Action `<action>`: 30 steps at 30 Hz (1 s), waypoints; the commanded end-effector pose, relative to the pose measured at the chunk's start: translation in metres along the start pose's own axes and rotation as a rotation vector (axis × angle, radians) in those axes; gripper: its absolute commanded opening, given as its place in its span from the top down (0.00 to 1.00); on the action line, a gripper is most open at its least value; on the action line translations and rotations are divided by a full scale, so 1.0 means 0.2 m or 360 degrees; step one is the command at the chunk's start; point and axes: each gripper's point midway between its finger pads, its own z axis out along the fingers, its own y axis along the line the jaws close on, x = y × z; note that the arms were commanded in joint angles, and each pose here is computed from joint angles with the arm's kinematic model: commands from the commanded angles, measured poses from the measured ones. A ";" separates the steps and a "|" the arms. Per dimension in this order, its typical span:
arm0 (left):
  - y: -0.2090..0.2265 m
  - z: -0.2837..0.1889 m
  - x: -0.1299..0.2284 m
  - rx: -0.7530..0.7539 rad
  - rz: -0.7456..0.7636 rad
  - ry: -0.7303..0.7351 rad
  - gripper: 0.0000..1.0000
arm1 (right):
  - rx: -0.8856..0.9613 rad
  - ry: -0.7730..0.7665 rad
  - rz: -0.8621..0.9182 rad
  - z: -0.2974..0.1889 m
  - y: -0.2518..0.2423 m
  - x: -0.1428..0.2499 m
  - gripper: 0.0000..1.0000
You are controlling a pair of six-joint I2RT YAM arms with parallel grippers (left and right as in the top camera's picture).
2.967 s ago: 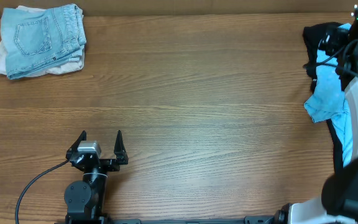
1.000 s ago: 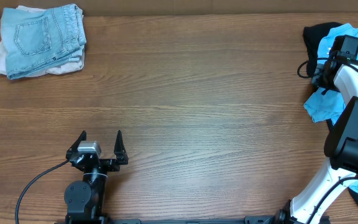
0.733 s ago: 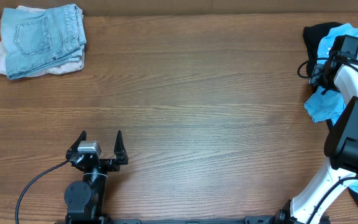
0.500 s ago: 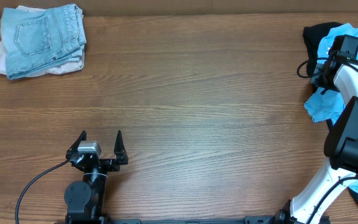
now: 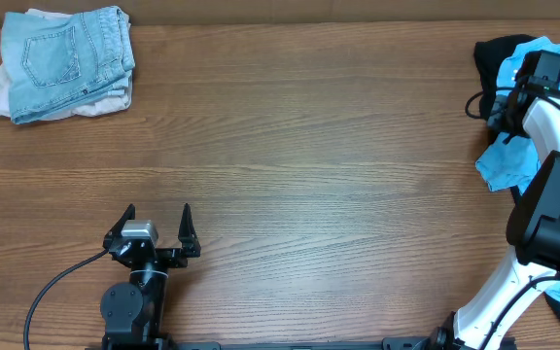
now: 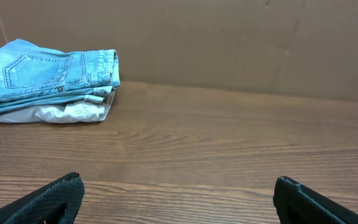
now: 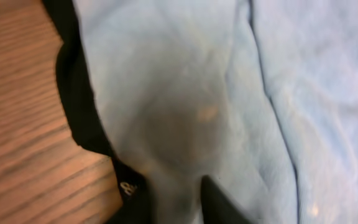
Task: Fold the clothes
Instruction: 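Close the right gripper on the light-blue t-shirt, then drag the t-shirt left to the table center and release it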
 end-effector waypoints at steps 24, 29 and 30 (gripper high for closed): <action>0.01 0.00 0.00 -0.0017 0.0029 -0.0008 0.00 | -0.0556 -0.0937 0.0260 -1.38 0.04 -0.49 0.96; 0.01 0.00 0.00 -0.0017 0.0029 -0.0008 0.00 | -0.1232 -0.1097 -0.0075 -1.85 0.52 -0.40 0.96; 0.01 0.00 0.00 -0.0017 0.0029 -0.0009 0.00 | -0.1353 -0.1109 -0.0130 -1.93 0.64 -0.37 0.96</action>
